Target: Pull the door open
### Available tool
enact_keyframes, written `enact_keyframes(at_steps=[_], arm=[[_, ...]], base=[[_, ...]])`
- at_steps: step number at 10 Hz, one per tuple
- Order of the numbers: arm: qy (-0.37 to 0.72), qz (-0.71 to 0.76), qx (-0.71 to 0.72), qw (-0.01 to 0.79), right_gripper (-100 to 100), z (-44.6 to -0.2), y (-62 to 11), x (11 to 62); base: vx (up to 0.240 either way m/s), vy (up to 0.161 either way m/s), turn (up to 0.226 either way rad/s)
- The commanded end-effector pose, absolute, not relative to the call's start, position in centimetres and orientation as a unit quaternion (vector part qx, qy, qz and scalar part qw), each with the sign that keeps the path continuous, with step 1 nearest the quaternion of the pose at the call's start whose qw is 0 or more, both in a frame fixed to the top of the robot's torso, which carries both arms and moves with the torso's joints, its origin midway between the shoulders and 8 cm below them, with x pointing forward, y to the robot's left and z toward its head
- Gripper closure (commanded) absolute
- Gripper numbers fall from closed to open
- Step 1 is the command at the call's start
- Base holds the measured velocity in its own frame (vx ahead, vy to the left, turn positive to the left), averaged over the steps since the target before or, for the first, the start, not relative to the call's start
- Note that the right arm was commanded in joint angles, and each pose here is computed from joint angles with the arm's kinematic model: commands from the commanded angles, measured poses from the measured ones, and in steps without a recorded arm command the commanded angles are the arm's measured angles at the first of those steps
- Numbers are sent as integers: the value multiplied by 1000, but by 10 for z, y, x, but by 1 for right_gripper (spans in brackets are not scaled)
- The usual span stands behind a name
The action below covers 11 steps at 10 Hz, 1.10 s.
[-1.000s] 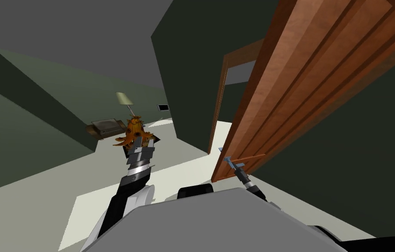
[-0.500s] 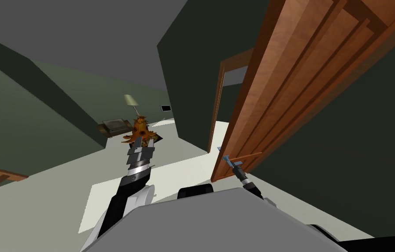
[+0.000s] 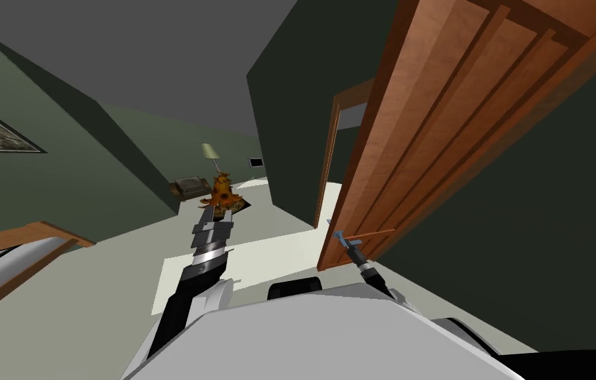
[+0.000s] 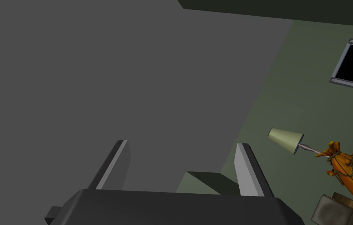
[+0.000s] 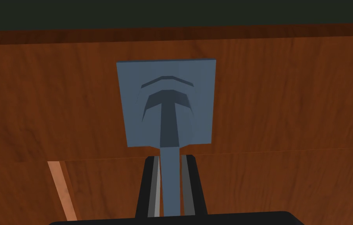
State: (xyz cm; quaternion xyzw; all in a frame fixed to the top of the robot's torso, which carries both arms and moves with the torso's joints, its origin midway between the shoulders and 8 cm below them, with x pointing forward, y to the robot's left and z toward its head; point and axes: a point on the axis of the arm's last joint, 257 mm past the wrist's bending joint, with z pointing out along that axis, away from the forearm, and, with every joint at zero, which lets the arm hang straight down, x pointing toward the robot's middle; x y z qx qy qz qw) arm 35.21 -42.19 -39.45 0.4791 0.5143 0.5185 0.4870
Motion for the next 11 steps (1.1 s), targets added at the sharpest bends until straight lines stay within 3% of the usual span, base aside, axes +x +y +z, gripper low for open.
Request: enact_keyframes(at_steps=[1, 11], arm=[[515, 516, 483, 485, 100, -397, -418, 359], [512, 513, 486, 488, 100, -395, -404, 397]], base=[[-114, -47, 76], [-132, -53, 80]])
